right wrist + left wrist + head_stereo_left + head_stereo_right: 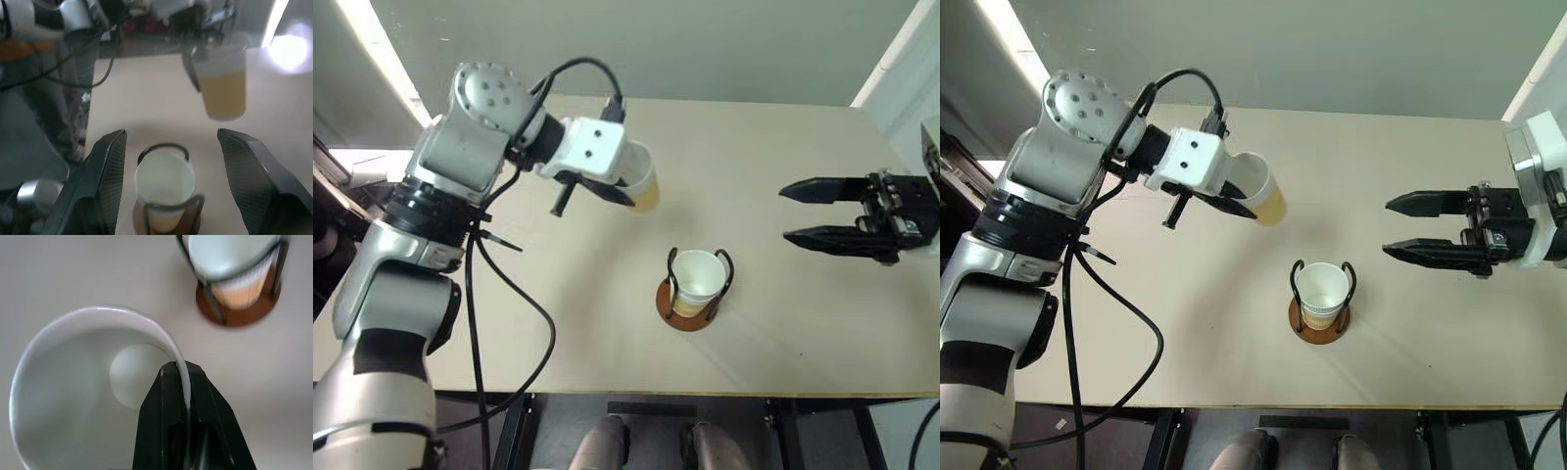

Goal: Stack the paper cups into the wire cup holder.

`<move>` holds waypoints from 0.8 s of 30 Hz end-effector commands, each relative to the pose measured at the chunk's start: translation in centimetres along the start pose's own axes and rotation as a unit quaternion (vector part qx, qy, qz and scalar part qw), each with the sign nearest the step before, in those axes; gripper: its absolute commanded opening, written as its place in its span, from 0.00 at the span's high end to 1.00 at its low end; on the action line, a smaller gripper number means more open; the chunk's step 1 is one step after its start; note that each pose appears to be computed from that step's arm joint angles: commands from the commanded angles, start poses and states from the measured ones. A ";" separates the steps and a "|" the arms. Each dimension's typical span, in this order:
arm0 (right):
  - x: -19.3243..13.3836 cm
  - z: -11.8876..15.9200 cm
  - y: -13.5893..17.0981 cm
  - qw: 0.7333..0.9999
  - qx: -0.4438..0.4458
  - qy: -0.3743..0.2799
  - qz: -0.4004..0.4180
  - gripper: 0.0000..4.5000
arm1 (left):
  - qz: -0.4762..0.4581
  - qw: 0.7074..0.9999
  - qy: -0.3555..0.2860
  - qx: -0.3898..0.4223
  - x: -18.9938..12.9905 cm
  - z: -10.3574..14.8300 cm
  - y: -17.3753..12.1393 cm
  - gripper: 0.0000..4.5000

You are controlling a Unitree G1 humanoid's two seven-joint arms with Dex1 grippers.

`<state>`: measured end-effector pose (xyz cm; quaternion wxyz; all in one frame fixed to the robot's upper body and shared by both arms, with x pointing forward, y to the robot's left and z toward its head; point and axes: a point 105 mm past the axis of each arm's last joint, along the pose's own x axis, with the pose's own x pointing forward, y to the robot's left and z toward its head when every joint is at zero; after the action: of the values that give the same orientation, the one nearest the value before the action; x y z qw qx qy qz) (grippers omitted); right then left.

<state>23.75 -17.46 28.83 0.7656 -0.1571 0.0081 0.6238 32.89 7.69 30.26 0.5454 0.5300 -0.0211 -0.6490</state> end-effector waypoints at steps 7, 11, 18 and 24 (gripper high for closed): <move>-1.8 1.0 0.9 0.999 -0.035 0.032 -0.004 0.32 | -0.052 0.996 -0.048 0.054 2.1 3.9 0.5 0.99; -2.1 1.4 1.0 0.998 -0.044 0.030 -0.021 0.32 | -0.062 0.994 -0.057 0.073 2.8 4.8 0.9 0.99; -2.5 2.0 1.2 0.998 -0.045 0.021 -0.039 0.32 | -0.081 0.989 -0.072 0.097 3.8 6.1 1.5 0.99; -2.7 1.8 1.3 0.998 -0.040 0.022 -0.051 0.32 | -0.133 0.981 -0.101 0.103 4.8 7.8 0.2 0.99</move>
<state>22.16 -19.36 29.63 0.7881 -0.1828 0.0113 0.5877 29.75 0.11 29.46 0.4243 0.5066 -0.0585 -0.7483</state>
